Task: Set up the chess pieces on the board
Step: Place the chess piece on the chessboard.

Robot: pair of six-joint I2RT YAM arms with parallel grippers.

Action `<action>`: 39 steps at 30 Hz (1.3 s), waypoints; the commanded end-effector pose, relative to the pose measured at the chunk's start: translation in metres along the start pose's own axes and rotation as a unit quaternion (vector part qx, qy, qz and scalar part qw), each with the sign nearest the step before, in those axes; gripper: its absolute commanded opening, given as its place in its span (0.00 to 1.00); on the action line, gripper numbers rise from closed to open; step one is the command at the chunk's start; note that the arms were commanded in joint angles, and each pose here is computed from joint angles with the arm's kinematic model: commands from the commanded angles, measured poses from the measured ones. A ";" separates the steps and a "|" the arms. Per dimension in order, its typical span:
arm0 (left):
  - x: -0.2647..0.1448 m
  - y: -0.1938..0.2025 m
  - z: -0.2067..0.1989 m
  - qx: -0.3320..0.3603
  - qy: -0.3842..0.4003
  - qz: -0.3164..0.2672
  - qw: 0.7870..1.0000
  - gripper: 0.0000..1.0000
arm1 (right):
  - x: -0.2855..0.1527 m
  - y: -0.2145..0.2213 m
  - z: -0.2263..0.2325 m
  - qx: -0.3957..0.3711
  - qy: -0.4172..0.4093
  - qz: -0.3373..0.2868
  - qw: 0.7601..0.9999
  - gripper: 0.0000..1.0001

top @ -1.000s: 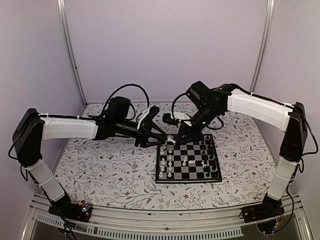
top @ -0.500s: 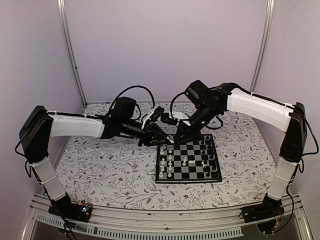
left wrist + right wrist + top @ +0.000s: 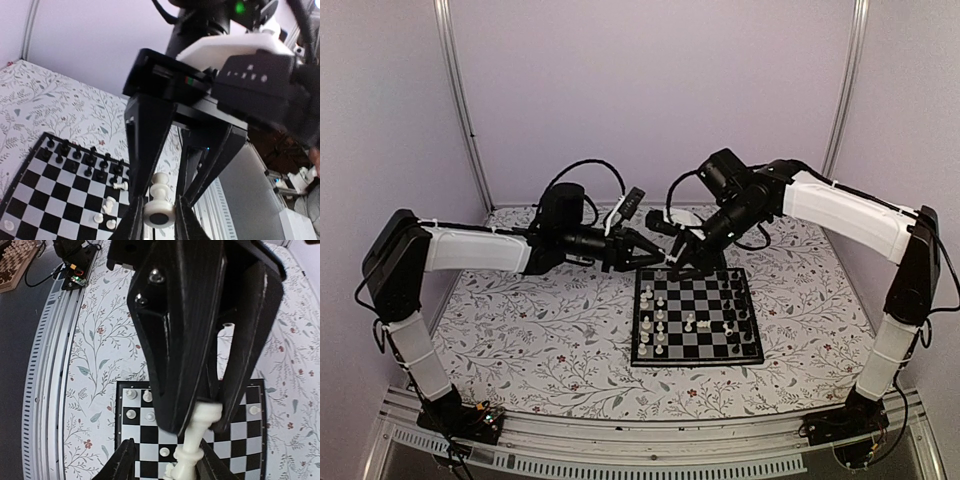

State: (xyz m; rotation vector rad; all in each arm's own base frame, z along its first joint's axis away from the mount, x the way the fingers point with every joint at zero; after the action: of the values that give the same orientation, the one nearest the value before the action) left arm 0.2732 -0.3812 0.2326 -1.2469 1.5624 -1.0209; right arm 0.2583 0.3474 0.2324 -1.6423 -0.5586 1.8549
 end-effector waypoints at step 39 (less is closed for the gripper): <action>-0.050 -0.066 0.003 -0.228 0.147 -0.291 0.917 0.00 | -0.045 -0.043 -0.056 0.003 0.058 -0.165 0.985 0.48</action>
State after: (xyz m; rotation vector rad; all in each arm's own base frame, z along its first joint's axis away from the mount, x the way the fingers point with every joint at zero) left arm 0.3325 -0.3639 0.2425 -2.1991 1.9064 -0.8182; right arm 0.3155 0.3491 0.2849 -1.6357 -0.7213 1.5093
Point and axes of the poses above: each gripper's point midway between its finger pads, its own x axis out along the fingers, its own z axis along the line the jaws close on, y = z × x, the point moved 3 cm from there along -x, back along the fingers, and after that the axes turned 8 degrees about x, right-handed, at the moved point
